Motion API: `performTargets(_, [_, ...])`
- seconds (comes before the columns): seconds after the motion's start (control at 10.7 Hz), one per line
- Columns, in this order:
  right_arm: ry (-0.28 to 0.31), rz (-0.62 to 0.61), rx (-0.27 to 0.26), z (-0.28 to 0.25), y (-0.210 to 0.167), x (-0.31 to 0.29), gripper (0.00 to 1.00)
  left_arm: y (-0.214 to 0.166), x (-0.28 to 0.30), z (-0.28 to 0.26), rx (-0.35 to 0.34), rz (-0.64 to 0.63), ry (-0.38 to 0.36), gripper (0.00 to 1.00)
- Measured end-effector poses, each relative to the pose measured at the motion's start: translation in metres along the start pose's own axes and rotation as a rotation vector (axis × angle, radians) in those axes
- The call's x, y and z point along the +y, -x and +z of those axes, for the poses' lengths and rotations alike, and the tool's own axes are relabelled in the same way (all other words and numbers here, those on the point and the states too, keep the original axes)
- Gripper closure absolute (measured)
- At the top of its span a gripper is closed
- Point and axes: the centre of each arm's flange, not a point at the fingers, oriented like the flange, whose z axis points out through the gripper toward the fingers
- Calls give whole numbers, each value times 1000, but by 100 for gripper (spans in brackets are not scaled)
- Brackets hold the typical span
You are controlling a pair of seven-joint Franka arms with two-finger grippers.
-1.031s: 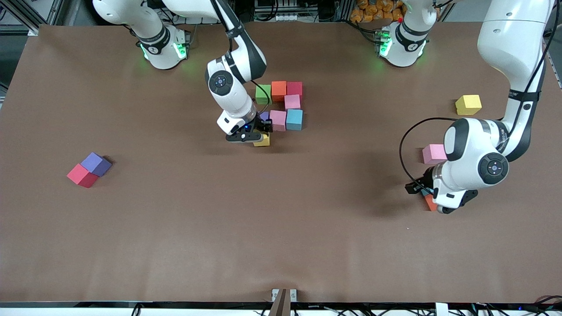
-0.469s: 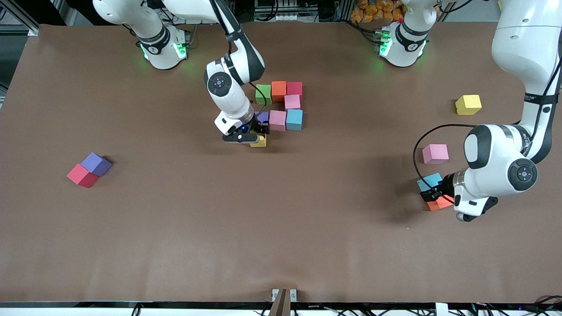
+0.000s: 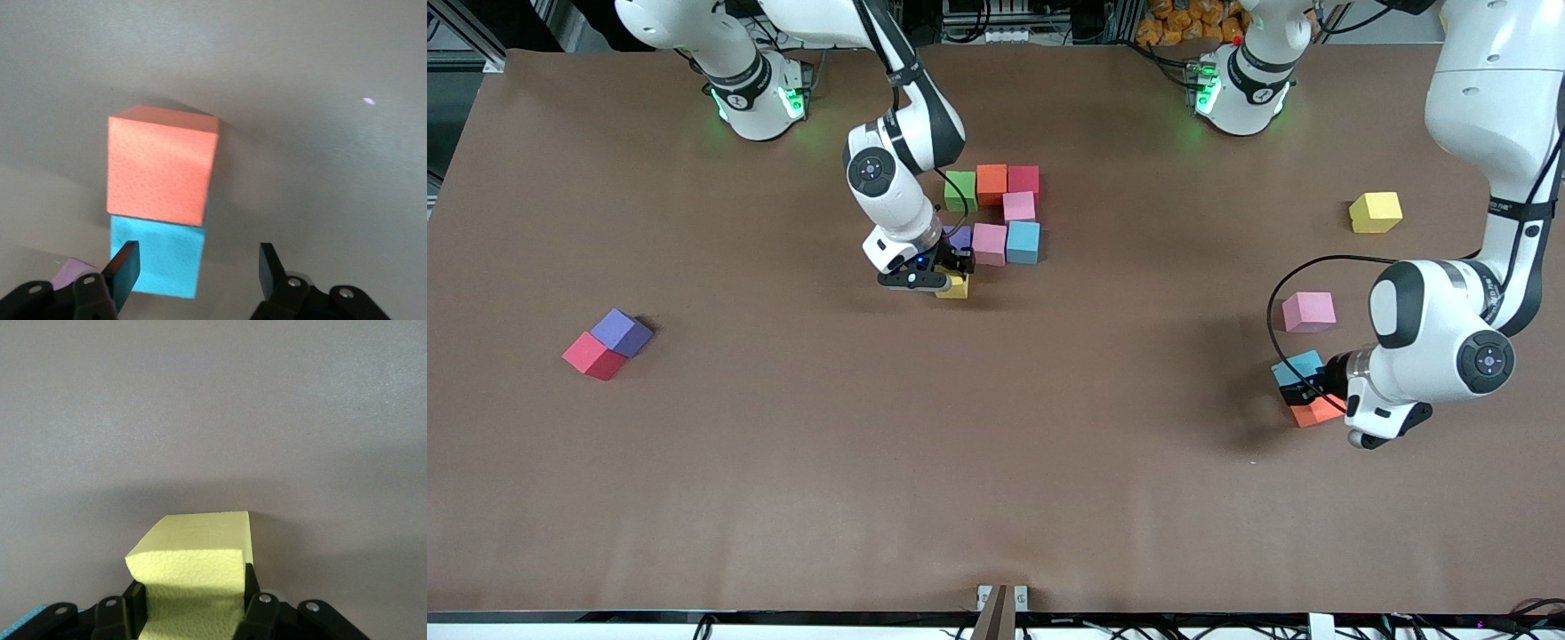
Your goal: Form number 2 with 11 blocks
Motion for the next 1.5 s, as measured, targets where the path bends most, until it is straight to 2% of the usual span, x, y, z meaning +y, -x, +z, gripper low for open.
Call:
performTargets(0.37, [0,-8,0,1,5,-3,44,1,-3,9,-21,0,-7,18])
performTargets(0.66, [9,-9,-7,6,7,-1,7,1,-3,7,-19,16,-5,18])
performTargets(0.75, [8,-8,-6,6,7,-1,0,0,-1,5,-14,29,-3,18])
performTargets(1.12, [-22,43,12,-13,-17,6,0,7,13,-18,12,69,-12,18])
performTargets(1.31, [-53,89,-8,-38,-44,17,0,8,13,-21,13,70,-13,18])
performTargets(1.5, [-94,92,1,-72,-82,45,0,7,13,-21,13,71,-13,18])
